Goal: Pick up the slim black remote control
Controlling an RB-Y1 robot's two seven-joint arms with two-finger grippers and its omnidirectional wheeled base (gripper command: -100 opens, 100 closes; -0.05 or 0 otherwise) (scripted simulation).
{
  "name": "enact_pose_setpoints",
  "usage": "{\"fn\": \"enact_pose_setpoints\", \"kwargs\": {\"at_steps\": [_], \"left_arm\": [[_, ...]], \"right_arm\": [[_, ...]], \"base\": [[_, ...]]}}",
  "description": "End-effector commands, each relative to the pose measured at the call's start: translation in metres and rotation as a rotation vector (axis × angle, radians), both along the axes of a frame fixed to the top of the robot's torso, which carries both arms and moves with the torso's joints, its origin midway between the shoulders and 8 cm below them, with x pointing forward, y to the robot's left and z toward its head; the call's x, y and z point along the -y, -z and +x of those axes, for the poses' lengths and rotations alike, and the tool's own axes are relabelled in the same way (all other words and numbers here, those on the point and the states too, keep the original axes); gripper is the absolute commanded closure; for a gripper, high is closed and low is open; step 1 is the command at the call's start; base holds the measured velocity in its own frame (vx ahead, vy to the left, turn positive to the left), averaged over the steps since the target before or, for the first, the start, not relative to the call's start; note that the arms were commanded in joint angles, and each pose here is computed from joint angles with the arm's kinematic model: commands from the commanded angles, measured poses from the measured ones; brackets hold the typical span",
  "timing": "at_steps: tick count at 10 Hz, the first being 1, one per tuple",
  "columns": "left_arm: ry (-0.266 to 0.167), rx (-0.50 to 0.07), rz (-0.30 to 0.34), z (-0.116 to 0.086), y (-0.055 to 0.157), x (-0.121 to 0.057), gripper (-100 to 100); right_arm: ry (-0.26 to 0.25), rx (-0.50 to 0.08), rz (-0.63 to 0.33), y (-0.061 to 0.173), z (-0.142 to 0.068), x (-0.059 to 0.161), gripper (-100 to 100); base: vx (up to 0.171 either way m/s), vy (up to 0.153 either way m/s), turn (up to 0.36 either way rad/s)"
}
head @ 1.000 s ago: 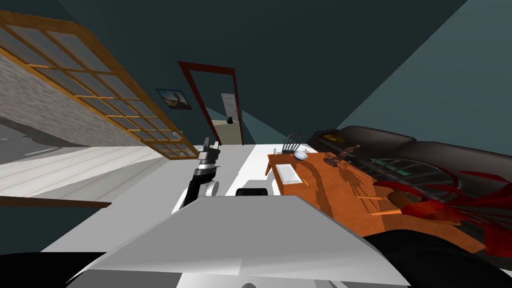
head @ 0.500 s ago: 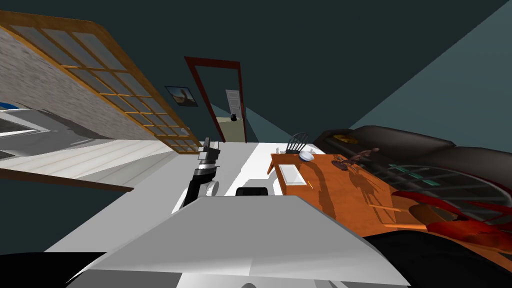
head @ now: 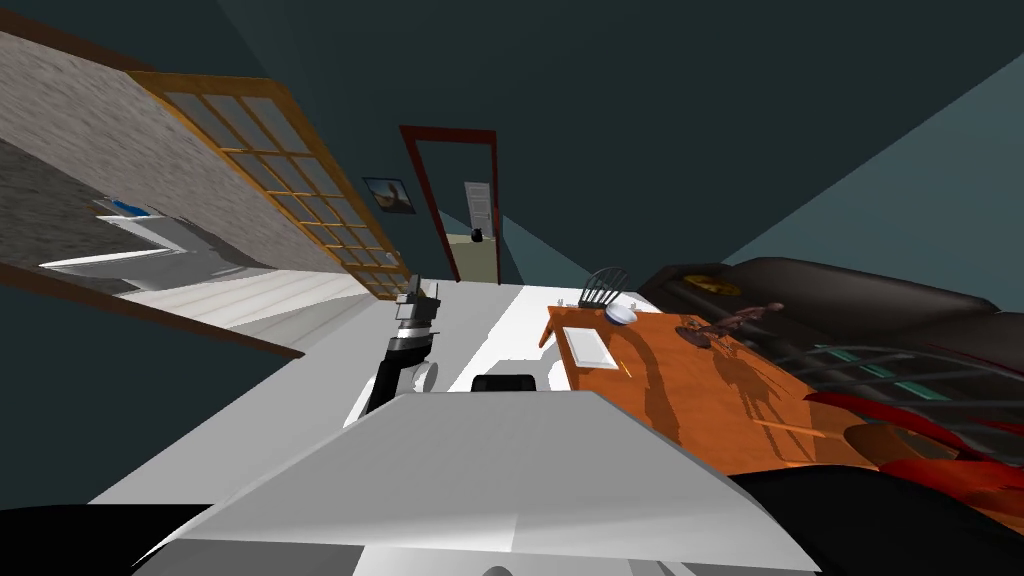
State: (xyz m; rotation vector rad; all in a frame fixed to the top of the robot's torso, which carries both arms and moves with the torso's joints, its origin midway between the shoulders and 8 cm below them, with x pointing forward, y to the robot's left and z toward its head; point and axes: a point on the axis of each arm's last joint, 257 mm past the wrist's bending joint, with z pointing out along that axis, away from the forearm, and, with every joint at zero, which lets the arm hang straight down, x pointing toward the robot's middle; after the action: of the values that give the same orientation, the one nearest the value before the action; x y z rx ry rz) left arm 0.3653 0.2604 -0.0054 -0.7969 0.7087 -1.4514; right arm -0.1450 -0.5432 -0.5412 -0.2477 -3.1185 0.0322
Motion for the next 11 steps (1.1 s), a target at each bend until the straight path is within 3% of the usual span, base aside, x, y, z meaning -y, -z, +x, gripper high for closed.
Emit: {"fn": "enact_pose_setpoints", "kwargs": {"at_steps": [1, 2, 5, 7, 9, 10, 11], "left_arm": [[0.000, 0.000, 0.000, 0.000, 0.000, 0.000, 0], [0.000, 0.000, 0.000, 0.000, 0.000, 0.000, 0], [0.000, 0.000, 0.000, 0.000, 0.000, 0.000, 0], [0.000, 0.000, 0.000, 0.000, 0.000, 0.000, 0], [0.000, 0.000, 0.000, 0.000, 0.000, 0.000, 0], [0.000, 0.000, 0.000, 0.000, 0.000, 0.000, 0], [0.000, 0.000, 0.000, 0.000, 0.000, 0.000, 0]], "right_arm": [[0.014, -0.006, -0.001, 0.000, -0.002, 0.003, -100], [0.043, 0.002, -0.001, 0.004, 0.006, 0.008, -100], [0.063, -0.003, -0.004, 0.005, 0.008, 0.014, -100], [0.119, 0.020, 0.005, 0.011, 0.027, 0.018, -100], [0.104, 0.007, -0.012, 0.009, 0.024, 0.027, -100], [0.123, 0.019, -0.013, 0.011, 0.035, 0.032, -100], [0.111, 0.010, -0.014, 0.010, 0.029, 0.030, -100]], "base": [[-0.080, 0.041, 0.082], [-0.099, 0.037, 0.129], [-0.094, 0.036, 0.127], [-0.131, 0.073, 0.238], [-0.072, 0.029, 0.024], [-0.072, 0.043, 0.157], [-0.046, 0.025, 0.039]]}}
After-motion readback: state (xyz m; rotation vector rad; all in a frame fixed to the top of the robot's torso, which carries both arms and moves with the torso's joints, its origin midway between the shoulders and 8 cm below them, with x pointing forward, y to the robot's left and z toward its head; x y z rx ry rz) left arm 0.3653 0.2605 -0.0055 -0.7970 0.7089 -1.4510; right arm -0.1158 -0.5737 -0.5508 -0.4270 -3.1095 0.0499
